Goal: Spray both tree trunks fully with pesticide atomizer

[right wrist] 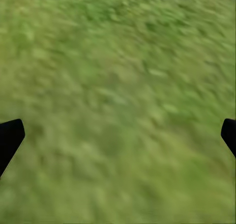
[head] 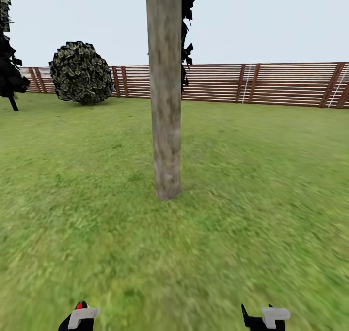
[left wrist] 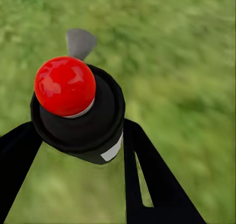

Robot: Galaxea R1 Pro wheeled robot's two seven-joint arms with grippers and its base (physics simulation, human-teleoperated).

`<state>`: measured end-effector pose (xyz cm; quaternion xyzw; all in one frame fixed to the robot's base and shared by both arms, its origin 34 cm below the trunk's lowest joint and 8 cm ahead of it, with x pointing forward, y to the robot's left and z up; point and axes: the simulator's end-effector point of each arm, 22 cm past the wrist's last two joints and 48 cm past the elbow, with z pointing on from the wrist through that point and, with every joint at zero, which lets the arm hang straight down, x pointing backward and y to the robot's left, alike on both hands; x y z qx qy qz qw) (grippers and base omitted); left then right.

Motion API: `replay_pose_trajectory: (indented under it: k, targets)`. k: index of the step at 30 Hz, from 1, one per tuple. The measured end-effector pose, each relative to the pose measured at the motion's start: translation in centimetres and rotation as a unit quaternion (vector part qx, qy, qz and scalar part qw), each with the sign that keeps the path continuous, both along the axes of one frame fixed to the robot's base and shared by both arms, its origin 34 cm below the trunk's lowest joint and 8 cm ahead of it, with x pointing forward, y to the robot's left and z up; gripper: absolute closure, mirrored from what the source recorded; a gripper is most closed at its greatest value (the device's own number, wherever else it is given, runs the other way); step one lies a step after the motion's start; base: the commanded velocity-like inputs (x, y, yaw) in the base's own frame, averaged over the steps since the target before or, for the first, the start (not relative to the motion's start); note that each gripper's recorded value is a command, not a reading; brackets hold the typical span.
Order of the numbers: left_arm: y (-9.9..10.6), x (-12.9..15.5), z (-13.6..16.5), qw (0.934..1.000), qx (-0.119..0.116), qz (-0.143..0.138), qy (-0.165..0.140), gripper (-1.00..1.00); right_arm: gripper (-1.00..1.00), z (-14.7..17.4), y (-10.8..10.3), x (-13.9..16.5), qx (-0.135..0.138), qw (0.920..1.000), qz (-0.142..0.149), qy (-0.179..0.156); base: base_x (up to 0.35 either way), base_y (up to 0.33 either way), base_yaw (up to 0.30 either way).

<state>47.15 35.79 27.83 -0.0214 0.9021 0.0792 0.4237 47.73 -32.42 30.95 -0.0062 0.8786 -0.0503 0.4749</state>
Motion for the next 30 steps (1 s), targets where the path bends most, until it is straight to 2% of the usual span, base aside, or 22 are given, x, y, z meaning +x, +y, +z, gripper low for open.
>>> replay_pose_trajectory:
  k: [21,22,26,30]
  targets:
    - [-0.1,0.0,0.0,1.0,-0.001,0.0,-0.001,1.0,-1.0,0.1,-0.3,0.0,-0.002,1.0,-0.002,-0.001,0.339,0.0,0.0]
    - [-0.5,0.2,0.1,1.0,-0.003,-0.002,-0.003,1.0,-1.0,0.1,-1.0,-0.1,-0.006,1.0,-0.005,-0.004,0.339,0.0,0.0]
    - [-0.5,0.2,0.1,1.0,-0.004,0.0,-0.004,1.0,-1.0,0.1,-1.3,-0.4,-0.008,0.9999,-0.004,-0.008,0.339,0.0,0.0]
    - [0.0,0.2,0.2,1.0,-0.001,0.001,-0.004,1.0,-1.0,-1.3,-1.2,-2.1,-0.007,0.9999,-0.007,0.009,0.339,0.0,0.0]
